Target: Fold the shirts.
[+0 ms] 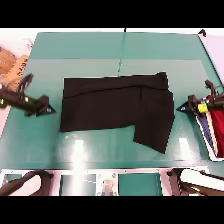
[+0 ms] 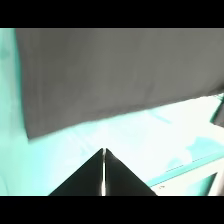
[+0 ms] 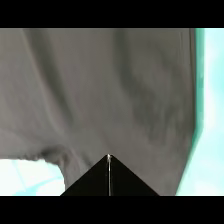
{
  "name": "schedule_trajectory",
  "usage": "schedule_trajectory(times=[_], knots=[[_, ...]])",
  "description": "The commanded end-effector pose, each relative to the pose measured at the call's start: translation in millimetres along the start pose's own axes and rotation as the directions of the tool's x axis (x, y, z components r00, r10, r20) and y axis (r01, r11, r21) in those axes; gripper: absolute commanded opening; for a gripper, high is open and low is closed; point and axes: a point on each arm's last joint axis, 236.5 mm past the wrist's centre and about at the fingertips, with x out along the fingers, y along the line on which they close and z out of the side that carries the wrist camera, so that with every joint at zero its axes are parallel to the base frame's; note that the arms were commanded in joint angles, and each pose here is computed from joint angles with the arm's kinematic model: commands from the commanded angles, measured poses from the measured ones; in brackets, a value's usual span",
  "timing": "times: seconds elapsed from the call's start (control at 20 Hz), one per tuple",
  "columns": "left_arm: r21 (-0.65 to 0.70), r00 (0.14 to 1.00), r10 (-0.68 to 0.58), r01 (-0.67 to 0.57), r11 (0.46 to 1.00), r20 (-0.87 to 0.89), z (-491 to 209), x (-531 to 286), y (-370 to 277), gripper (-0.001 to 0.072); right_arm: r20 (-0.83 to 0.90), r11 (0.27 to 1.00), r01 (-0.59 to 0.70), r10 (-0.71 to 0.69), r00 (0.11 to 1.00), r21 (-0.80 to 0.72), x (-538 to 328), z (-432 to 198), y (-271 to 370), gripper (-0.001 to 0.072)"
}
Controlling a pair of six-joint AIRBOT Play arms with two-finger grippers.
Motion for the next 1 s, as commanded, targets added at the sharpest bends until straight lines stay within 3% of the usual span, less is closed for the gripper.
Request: schedule_trajectory(times=[0.0,0.05,0.1,0.25,0.3,0.35,0.5,0.75,0.95], knots=[[-0.048,0.991,0.04,-0.034,0.998,0.125,-45,14,14,0.0077,0.053,0.998,0.041,-0.043,0.998,0.044,12,-33,-14,0.0011],[-0.075,0.991,0.033,-0.024,0.997,0.13,-55,22,17,0.0369,0.047,0.998,0.021,-0.024,0.999,0.06,16,-36,-12,0.0012],[-0.123,0.994,0.005,0.009,0.992,0.113,-66,33,17,0.049,0.047,0.997,-0.002,-0.002,0.999,0.077,20,-38,-9,0.0012],[-0.194,0.991,-0.105,0.12,0.974,0.089,-87,69,2,0.0487,0.075,0.989,-0.084,0.075,0.994,0.124,27,-34,4,0.0015],[-0.214,0.988,-0.11,0.13,0.968,0.105,-89,81,2,0.0488,0.084,0.986,-0.099,0.088,0.993,0.132,28,-31,6,0.0063],[-0.242,0.987,-0.1,0.128,0.962,0.128,-89,93,4,0.0487,0.092,0.984,-0.112,0.1,0.991,0.139,28,-28,8,0.01],[-0.335,0.971,-0.039,0.119,0.935,0.236,-75,110,17,0.0488,0.121,0.983,-0.113,0.096,0.988,0.144,28,-21,7,0.0098],[-0.372,0.897,0.008,0.175,0.911,0.442,-29,98,22,0.0486,0.17,0.981,-0.119,0.093,0.981,0.151,26,-10,6,0.0099],[-0.383,0.869,0.022,0.194,0.903,0.494,-16,91,25,0.0486,0.213,0.978,-0.134,0.098,0.972,0.16,24,0,7,0.01]])
